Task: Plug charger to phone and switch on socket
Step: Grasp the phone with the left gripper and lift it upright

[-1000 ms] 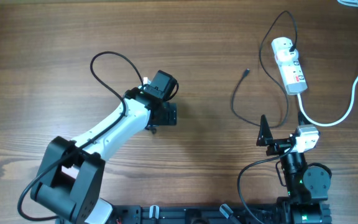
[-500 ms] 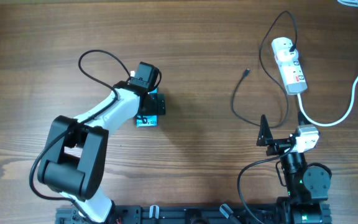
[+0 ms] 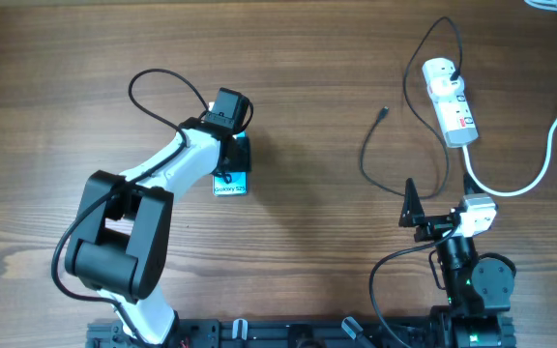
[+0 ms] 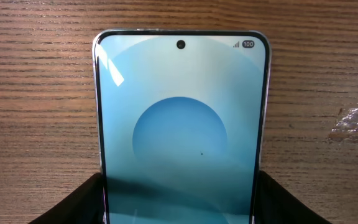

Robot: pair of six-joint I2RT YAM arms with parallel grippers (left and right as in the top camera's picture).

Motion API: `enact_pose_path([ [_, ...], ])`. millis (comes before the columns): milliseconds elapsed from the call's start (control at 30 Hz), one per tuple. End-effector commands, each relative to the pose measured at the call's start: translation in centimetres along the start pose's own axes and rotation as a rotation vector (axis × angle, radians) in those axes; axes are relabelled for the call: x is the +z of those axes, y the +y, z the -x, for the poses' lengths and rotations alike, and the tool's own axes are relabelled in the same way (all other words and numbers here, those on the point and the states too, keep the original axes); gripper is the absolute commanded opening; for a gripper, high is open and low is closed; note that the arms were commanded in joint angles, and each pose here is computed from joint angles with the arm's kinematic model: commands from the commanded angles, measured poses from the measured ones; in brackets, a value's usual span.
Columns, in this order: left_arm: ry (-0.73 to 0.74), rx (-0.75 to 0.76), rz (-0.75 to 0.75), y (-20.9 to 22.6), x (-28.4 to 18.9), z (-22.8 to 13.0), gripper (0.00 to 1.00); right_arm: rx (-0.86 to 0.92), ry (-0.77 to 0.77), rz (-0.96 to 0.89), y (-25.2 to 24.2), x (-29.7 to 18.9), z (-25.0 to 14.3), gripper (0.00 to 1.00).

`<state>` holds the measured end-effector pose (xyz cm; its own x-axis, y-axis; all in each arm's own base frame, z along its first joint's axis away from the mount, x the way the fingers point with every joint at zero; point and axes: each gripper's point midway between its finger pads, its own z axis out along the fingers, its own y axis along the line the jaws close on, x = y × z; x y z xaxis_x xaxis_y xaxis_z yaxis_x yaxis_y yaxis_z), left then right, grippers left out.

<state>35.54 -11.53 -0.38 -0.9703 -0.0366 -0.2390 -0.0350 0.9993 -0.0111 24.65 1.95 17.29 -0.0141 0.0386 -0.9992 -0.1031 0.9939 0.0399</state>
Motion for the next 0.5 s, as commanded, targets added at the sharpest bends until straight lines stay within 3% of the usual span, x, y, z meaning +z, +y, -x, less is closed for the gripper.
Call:
enact_pose_path([
  [0, 0.243, -0.047, -0.121, -1.8, 2.8, -5.7, 0.53, -0.012, -0.014, -0.009, -0.1, -0.1, 0.3, 1.0],
  [233, 0.395, -0.129, -0.336, -6.5, -2.3, -4.7, 0.56, -0.012, -0.014, -0.009, -0.1, -0.1, 0.3, 1.0],
  [467, 0.519, -0.162, -0.476, -8.9, -5.9, -5.2, 0.53, -0.012, -0.014, -0.009, -0.1, -0.1, 0.3, 1.0],
])
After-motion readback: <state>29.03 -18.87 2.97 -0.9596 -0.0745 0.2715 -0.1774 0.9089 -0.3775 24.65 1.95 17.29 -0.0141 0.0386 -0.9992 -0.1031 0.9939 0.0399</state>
